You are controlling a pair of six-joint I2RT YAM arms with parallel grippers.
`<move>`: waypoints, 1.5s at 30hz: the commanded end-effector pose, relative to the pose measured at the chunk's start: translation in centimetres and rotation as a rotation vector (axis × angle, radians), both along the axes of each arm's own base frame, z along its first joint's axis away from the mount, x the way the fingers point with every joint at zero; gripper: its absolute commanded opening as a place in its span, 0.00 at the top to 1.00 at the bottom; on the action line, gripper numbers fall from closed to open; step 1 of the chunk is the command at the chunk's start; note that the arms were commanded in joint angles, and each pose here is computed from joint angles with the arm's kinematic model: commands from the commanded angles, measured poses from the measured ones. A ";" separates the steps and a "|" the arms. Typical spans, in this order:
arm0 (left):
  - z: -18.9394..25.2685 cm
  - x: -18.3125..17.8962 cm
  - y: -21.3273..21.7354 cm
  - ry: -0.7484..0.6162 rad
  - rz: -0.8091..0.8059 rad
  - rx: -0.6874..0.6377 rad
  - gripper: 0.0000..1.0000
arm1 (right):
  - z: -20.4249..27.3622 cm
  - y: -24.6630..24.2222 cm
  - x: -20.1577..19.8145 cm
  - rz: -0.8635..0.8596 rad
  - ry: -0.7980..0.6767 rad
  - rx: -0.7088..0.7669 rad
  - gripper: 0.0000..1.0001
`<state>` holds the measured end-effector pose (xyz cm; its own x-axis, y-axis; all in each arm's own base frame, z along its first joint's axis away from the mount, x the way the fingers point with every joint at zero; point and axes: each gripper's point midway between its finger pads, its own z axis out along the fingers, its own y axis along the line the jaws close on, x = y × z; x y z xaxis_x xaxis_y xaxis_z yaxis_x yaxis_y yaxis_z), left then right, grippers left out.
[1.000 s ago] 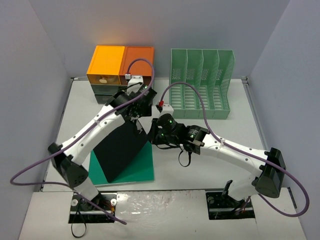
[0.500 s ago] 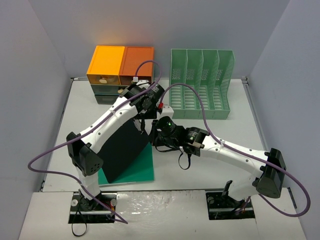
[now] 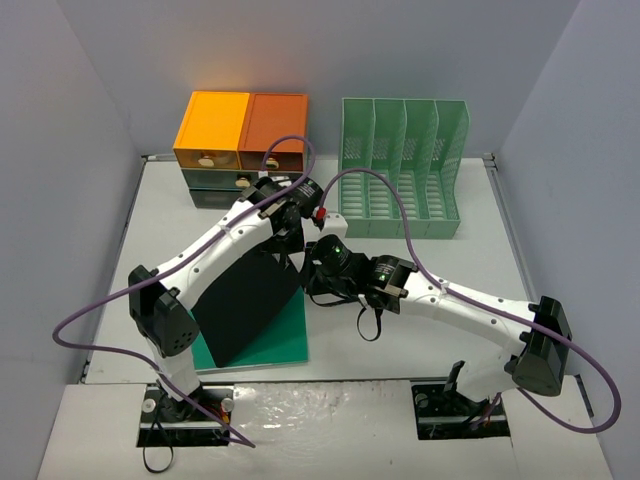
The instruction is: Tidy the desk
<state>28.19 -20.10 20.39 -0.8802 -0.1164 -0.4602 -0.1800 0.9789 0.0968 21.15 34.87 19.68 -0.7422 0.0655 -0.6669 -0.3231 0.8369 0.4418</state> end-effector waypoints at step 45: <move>3.4 0.4 -2.1 0.071 -0.028 0.036 0.99 | 9.1 0.5 1.6 -0.039 -0.196 0.152 1.00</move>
<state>33.12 -26.05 22.27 -0.8549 -0.1544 -0.4952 -0.1685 0.9856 -0.0164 22.90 33.58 21.97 -0.6770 0.1202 -0.7261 -0.2870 0.8654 0.4108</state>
